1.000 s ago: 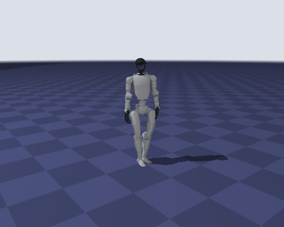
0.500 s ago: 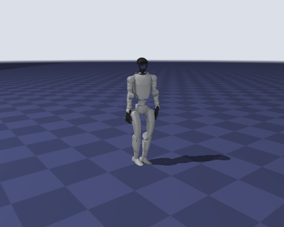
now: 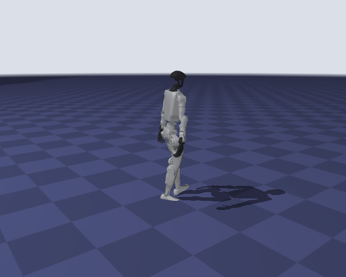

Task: In place motions

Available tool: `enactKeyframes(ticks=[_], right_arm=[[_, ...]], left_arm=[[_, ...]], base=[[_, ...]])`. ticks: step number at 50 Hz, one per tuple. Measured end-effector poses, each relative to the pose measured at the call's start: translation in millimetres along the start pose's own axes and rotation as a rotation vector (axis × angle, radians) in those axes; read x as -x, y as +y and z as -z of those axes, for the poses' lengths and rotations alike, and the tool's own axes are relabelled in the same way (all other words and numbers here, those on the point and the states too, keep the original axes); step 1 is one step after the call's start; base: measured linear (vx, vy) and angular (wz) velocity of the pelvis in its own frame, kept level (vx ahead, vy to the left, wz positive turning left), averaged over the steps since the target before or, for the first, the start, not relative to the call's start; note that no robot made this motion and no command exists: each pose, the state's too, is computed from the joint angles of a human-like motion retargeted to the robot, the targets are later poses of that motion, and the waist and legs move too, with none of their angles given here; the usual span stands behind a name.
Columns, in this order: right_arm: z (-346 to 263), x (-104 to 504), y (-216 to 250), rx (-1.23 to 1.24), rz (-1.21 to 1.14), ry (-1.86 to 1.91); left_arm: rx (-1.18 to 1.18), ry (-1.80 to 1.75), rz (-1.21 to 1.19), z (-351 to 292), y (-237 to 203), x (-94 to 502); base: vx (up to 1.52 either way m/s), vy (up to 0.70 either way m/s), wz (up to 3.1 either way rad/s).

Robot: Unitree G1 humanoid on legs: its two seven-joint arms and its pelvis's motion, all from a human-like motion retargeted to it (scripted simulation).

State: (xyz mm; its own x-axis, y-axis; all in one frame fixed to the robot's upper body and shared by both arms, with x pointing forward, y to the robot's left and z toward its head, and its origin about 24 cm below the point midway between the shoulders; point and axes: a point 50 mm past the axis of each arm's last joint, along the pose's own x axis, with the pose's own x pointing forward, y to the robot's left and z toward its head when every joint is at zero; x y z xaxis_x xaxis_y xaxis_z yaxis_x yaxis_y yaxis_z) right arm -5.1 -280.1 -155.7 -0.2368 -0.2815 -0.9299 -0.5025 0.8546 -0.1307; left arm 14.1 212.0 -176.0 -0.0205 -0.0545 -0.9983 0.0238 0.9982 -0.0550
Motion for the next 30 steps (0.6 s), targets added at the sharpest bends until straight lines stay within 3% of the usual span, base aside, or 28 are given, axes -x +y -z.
enactKeyframes(ticks=[8,15,22,30], right_arm=[[-12.7,1.1,1.6,-0.009,0.001,-0.048],[-59.3,9.7,11.3,-0.011,-0.037,-0.23],[-128.5,37.3,21.5,-0.038,-0.133,-0.48],[-176.2,69.0,36.3,0.223,-0.129,-0.725]], left_arm=[[0.134,0.091,-0.055,49.3,4.4,1.6],[0.312,0.278,-0.037,105.5,-34.8,3.9],[0.355,0.228,0.024,95.7,-53.1,-1.0],[0.355,0.175,-0.018,81.4,-38.8,-2.5]], base=[[0.49,-0.12,2.64],[0.53,-0.09,1.6],[0.24,-0.16,0.41],[0.27,-0.22,0.04]])
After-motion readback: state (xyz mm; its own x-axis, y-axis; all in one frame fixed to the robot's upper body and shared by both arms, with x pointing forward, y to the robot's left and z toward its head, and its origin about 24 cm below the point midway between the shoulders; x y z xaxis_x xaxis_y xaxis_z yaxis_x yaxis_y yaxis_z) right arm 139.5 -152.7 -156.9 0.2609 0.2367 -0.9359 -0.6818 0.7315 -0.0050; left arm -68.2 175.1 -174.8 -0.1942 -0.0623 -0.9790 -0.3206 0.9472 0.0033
